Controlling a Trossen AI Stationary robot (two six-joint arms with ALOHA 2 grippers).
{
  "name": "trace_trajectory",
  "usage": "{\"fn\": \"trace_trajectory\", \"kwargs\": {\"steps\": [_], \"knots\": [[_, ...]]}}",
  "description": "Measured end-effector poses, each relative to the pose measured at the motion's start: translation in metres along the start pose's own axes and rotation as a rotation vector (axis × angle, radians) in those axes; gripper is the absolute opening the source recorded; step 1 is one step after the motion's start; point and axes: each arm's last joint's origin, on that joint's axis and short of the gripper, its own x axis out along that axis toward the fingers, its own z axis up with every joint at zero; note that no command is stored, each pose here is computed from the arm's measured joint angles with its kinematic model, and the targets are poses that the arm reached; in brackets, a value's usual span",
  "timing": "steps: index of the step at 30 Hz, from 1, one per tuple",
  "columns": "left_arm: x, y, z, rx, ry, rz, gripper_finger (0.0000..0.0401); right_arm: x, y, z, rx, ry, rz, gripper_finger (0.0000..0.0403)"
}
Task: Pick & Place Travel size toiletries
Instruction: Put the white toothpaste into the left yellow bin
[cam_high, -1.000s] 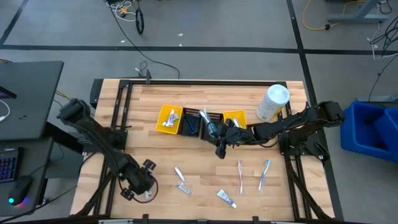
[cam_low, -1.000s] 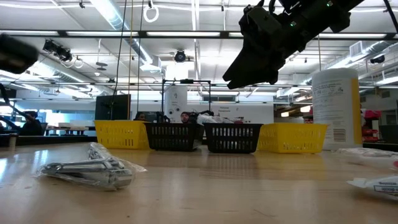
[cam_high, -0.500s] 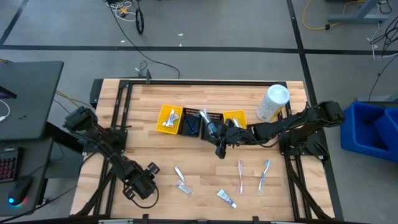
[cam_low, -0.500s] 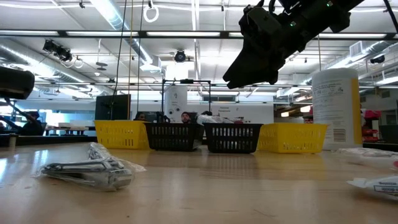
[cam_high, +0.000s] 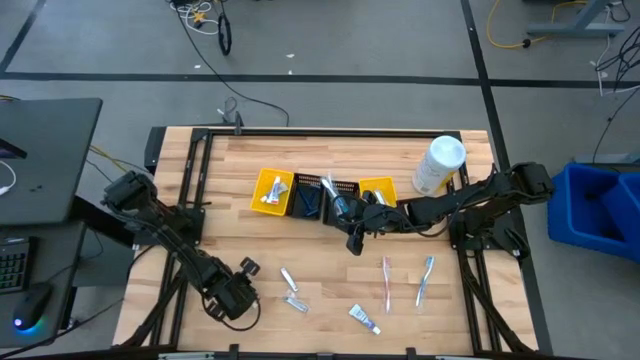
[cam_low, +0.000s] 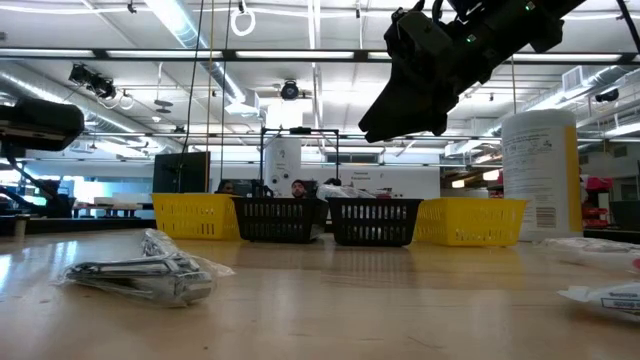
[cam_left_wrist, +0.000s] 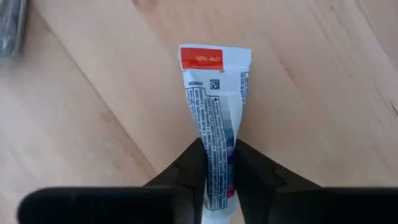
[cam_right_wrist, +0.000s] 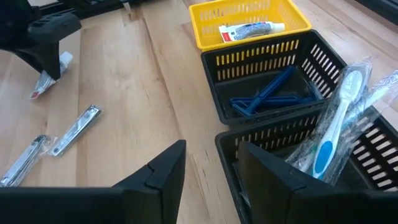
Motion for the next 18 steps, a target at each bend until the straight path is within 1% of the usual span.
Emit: {"fn": "trace_trajectory", "kwargs": {"steps": [4,7,10,13,15,18], "knots": [[0.000,0.003,0.001,-0.090,-0.005,0.022,0.0058,0.000,0.000,0.000,0.000,0.000,0.000,0.0163],[-0.001,0.010,0.001,-0.133,-0.018,0.094,0.0051,0.000,0.000,0.000,0.000,0.000,0.000,0.0170],[-0.011,0.022,0.003,-0.177,-0.072,0.204,0.0048,0.000,0.000,0.000,0.000,0.000,0.000,0.0175],[-0.029,0.041,0.002,-0.274,-0.141,0.335,0.0048,0.000,0.000,0.000,0.000,0.000,-0.001,0.0181],[-0.045,0.056,-0.001,-0.357,-0.190,0.441,0.0048,0.000,0.000,0.000,0.000,-0.001,-0.001,0.0184],[-0.068,0.084,-0.006,-0.527,-0.283,0.597,0.0048,0.000,0.000,0.000,0.000,-0.002,0.000,0.0189]]}}
